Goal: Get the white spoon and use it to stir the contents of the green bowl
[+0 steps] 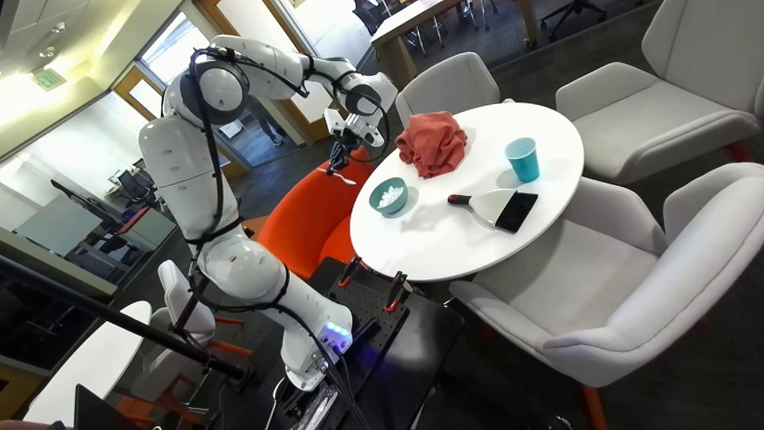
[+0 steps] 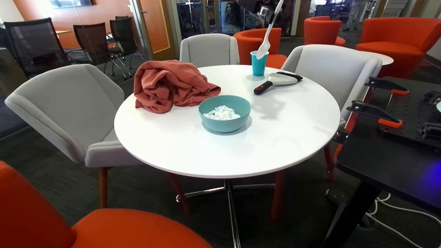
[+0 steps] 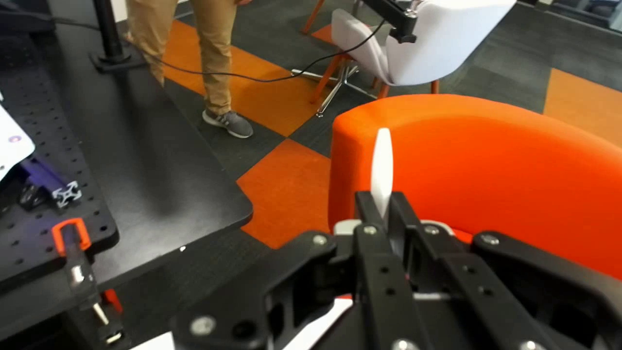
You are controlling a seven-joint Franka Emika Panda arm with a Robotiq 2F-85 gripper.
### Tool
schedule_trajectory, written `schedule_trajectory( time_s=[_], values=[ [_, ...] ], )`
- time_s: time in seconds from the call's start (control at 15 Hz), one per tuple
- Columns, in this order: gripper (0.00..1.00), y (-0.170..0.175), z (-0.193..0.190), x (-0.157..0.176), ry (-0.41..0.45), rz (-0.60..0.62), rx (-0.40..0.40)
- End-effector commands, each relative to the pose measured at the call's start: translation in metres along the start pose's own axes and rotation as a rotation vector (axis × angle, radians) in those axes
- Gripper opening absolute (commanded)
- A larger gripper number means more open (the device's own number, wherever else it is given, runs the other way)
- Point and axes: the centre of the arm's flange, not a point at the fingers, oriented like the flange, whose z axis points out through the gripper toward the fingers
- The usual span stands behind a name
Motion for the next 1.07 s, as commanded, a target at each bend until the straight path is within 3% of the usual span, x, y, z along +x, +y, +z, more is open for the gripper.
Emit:
schedule_trajectory(
  time_s=[0.0, 0.27, 0.33, 0.6, 0.8, 1.0],
  values=[
    [0.11, 0.0, 0.003, 0.002, -0.015, 0.04, 0.03],
    [0.11, 0.002, 0.011, 0.005, -0.042, 0.089, 0.058],
    [0.03, 0.005, 0.001, 0.01, -0.034, 0.095, 0.108],
    [0.03, 0.018, -0.022, 0.034, 0.019, 0.144, 0.317],
    [0.03, 0.023, -0.026, 0.058, -0.03, 0.176, 0.462],
    [0.03, 0.024, -0.01, 0.076, -0.069, 0.206, 0.53]
  ],
)
